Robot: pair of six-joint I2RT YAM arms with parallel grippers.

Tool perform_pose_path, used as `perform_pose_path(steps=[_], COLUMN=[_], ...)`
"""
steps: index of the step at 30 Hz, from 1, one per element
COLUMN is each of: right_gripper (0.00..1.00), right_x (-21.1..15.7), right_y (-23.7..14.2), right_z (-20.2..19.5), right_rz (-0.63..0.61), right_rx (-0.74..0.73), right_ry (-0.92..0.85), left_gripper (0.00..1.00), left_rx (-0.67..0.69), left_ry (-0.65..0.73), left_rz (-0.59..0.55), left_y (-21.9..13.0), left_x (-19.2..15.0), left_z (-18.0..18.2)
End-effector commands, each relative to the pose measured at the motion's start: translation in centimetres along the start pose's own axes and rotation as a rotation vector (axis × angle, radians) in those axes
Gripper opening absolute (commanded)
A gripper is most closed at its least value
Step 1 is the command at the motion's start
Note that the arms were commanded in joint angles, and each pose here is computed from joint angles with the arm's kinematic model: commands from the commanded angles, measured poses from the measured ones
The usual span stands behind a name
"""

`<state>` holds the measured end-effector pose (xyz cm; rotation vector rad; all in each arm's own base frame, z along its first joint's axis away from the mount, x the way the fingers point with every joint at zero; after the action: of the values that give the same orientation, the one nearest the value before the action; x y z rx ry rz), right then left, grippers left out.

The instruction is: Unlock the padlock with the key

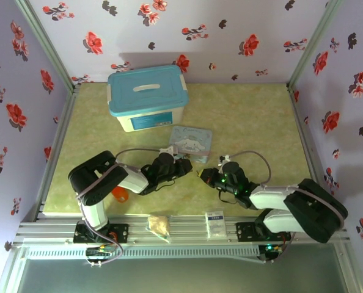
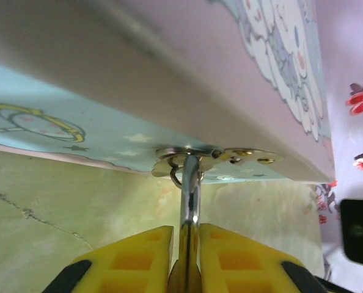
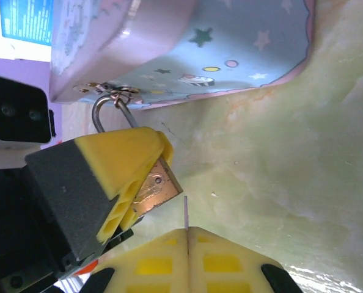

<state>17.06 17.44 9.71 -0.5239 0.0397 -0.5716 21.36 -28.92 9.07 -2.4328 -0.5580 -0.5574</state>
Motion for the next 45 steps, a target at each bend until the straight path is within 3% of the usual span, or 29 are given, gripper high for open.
perform_pose_path(steps=[1, 18, 35, 45], right_gripper=[0.0, 0.0, 0.0, 0.0], right_x=[-0.2, -0.4, -0.4, 0.8], right_y=[0.4, 1.4, 1.9, 2.4], right_z=[0.2, -0.5, 0.3, 1.6], right_rz=[0.011, 0.022, 0.03, 0.002], right_rx=[0.072, 0.223, 0.249, 0.293], right_ry=[0.087, 0.149, 0.099, 0.065], left_gripper=[0.1, 0.1, 0.1, 0.1], left_rx=[-0.125, -0.155, -0.151, -0.228], left_ry=[-0.05, -0.113, -0.156, -0.202], left_rz=[-0.102, -0.154, -0.173, -0.165], left_y=[-0.1, -0.2, 0.1, -0.2], left_x=[1.1, 0.9, 0.7, 0.8], left_z=[-1.8, -1.2, -0.3, -1.4])
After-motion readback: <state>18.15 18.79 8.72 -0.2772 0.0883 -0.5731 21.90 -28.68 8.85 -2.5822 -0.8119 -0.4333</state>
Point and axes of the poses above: each hand's point on the last joint's axis, 136 mm out from that joint toward the fingers, its own y axis out along the fingers, its own z axis along the line the jaws close on, x = y × z, the point moved 9 cm from there along -y, back along the fingers, and after that the axes turned 10 degrees about y, right-handed, at the moved point
